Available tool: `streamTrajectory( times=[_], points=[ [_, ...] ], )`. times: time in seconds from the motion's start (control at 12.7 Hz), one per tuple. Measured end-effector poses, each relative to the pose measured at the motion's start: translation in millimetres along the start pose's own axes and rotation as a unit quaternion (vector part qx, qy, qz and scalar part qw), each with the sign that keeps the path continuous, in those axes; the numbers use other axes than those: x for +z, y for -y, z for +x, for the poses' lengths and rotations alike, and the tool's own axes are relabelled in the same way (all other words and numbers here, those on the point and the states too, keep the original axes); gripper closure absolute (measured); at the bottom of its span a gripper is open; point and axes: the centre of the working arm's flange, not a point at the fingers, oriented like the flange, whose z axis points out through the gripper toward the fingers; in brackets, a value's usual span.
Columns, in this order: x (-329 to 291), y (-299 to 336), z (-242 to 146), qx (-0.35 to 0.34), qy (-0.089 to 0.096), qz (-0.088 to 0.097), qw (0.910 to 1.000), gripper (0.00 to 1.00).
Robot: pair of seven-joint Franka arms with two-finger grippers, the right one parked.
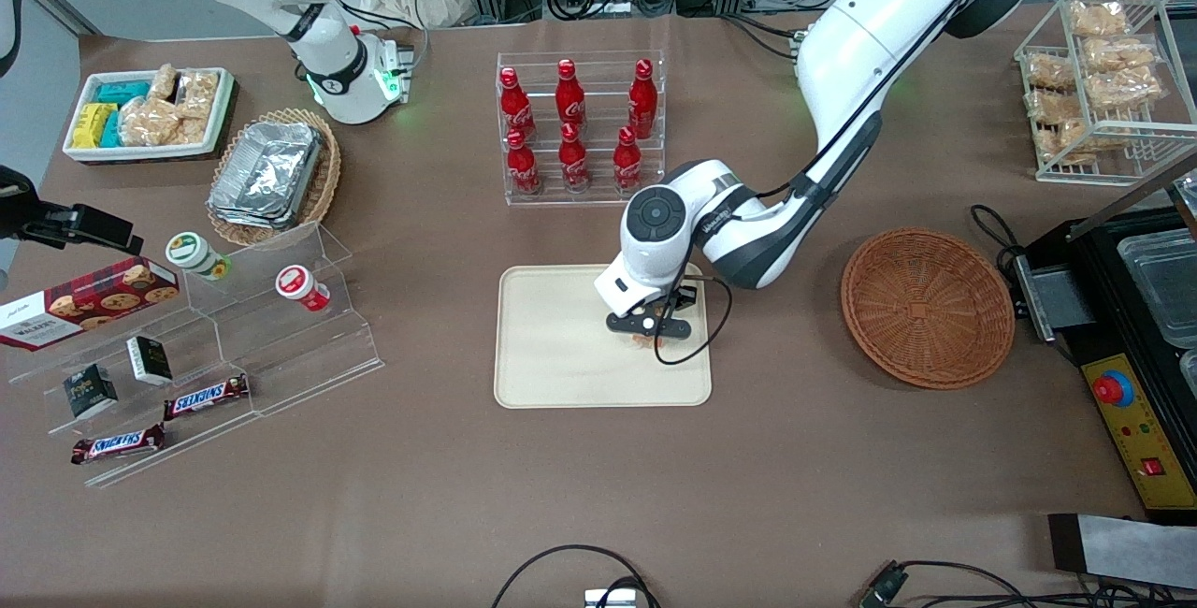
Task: Place sandwich from basket to tray
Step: 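Lower the sandwich onto the tray and open the left gripper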
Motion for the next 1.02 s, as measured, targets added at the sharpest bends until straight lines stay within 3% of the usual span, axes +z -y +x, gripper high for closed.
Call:
streamTrajectory(
  times=[0.08, 0.16, 0.55, 1.02],
  points=[
    [2.3, -0.3, 0.2, 0.0, 0.0, -0.001, 1.0, 0.72],
    [2.3, -0.8, 0.8, 0.0, -0.002, -0.003, 1.0, 0.63],
    [-3.0, 1.3, 7.0, -0.005, -0.009, -0.007, 0.9999, 0.08],
    [-29.1, 25.7, 32.4, -0.032, -0.031, -0.014, 0.9989, 0.03]
  ],
)
